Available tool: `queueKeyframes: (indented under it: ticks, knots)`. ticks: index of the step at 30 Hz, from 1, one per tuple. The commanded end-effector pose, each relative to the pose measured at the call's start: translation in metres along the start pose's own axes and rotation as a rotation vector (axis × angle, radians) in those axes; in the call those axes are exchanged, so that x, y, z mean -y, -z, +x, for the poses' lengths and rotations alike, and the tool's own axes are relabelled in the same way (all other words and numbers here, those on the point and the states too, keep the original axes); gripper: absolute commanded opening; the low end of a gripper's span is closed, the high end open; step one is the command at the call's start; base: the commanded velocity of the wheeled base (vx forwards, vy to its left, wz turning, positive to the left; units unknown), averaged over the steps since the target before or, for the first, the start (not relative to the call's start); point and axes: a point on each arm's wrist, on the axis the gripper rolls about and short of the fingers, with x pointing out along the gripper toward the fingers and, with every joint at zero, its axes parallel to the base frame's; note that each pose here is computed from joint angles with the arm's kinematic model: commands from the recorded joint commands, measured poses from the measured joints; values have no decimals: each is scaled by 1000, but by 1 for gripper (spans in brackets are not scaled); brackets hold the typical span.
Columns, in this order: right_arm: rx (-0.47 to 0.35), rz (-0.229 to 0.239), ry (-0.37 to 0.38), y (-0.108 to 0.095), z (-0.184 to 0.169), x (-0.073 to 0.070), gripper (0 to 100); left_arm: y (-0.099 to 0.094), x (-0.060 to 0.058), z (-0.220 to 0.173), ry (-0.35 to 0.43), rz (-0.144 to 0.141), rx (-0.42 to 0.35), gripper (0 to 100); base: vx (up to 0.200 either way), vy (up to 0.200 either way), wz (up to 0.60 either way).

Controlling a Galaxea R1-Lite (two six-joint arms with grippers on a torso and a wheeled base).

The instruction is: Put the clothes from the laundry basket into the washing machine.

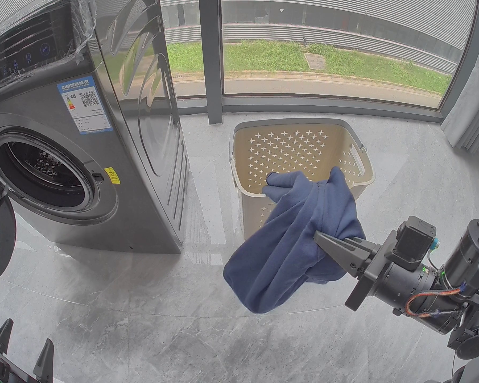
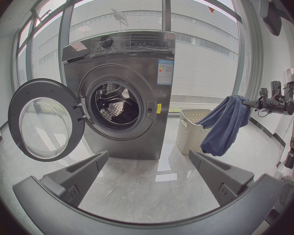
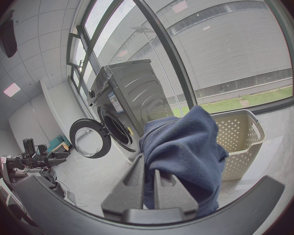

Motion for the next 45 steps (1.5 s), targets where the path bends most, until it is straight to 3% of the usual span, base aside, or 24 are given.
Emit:
queueKeyframes:
  ticks: [1, 22, 30, 45]
  knots:
    - [2, -1, -3, -1, -3, 0, 0, 4, 0, 0, 1, 2, 0, 100, 0, 0, 0]
    - [-14, 4, 3, 4, 4, 1, 0, 4, 0, 0, -1, -1, 0, 100, 0, 190, 0]
    - [38, 3, -7, -2, 6, -1, 0, 4, 0, 0, 1, 0, 0, 100, 0, 200, 0]
    - [12, 1, -6, 6, 11, 0, 0, 4, 0, 0, -1, 0, 0, 100, 0, 187, 0]
